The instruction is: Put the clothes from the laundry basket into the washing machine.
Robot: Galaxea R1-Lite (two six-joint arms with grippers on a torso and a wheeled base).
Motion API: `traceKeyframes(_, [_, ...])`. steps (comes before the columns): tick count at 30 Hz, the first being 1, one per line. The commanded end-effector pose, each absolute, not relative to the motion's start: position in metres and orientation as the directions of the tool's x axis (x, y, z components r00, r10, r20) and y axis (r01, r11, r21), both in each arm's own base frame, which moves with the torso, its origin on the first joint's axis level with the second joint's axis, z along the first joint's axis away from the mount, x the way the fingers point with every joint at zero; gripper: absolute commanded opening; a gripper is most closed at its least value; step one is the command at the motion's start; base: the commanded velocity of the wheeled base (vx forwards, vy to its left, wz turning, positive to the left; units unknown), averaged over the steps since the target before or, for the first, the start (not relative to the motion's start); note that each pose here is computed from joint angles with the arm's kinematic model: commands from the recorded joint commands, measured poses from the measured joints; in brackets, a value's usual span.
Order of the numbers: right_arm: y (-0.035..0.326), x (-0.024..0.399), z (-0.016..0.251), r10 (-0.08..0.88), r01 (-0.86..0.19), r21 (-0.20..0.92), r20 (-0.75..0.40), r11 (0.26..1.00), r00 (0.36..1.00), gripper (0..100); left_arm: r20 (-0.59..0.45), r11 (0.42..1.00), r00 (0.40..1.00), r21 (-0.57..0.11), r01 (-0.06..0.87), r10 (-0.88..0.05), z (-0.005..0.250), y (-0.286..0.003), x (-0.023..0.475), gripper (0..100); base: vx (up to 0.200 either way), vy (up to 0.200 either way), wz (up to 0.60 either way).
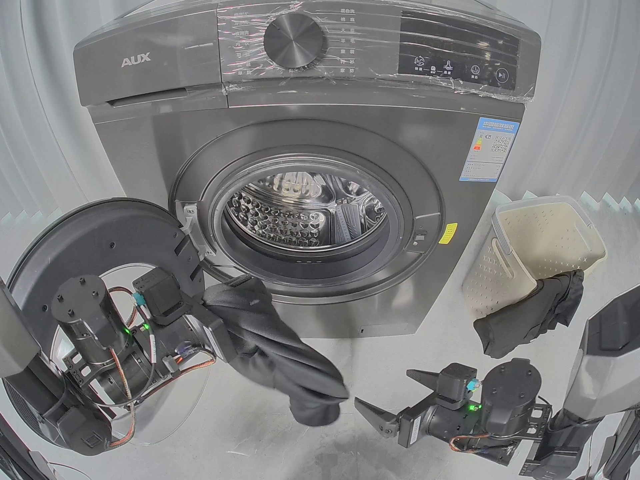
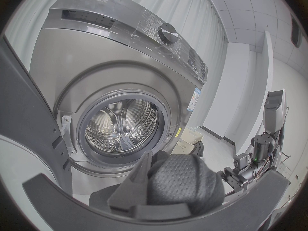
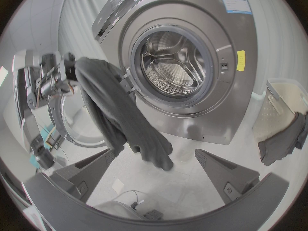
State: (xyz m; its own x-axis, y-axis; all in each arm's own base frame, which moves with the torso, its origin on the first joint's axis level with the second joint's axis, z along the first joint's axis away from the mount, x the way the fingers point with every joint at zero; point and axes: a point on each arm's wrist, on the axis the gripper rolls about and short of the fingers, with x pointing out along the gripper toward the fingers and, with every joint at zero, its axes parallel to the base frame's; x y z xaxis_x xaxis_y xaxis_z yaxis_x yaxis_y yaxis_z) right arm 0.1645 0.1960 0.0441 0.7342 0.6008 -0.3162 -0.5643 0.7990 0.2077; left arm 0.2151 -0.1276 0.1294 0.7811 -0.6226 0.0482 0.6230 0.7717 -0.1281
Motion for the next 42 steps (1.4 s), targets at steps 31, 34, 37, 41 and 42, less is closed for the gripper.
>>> traceKeyframes(31, [0.183, 0.188, 0.074, 0.489, -0.442, 0.249, -0.176, 0.862, 0.854, 100, 0.043, 0.776, 0.788, -0.145, 0.614, -0.615, 0.131, -0.131, 0.198, 0, 0.0, 0.0, 0.0])
traceKeyframes(34, [0.183, 0.189, 0.073, 0.489, -0.442, 0.248, -0.179, 0.862, 0.854, 100, 0.028, 0.79, 0.796, -0.114, 0.603, -0.604, 0.128, -0.131, 0.198, 0, 0.0, 0.0, 0.0])
traceKeyframes(37, [0.184, 0.189, 0.073, 0.492, -0.444, 0.248, -0.179, 0.861, 0.852, 100, 0.02, 0.789, 0.795, -0.11, 0.605, -0.607, 0.126, -0.131, 0.198, 0, 0.067, 0.0, 0.0])
traceKeyframes(41, [0.184, 0.189, 0.073, 0.492, -0.445, 0.249, -0.178, 0.861, 0.852, 100, -0.005, 0.783, 0.787, -0.109, 0.612, -0.616, 0.12, -0.137, 0.199, 0, 0.2, 0.0, 0.0])
traceKeyframes(42, [0.184, 0.189, 0.073, 0.49, -0.443, 0.249, -0.178, 0.861, 0.853, 100, -0.009, 0.783, 0.787, -0.109, 0.612, -0.616, 0.119, -0.137, 0.2, 0, 0.2, 0.0, 0.0])
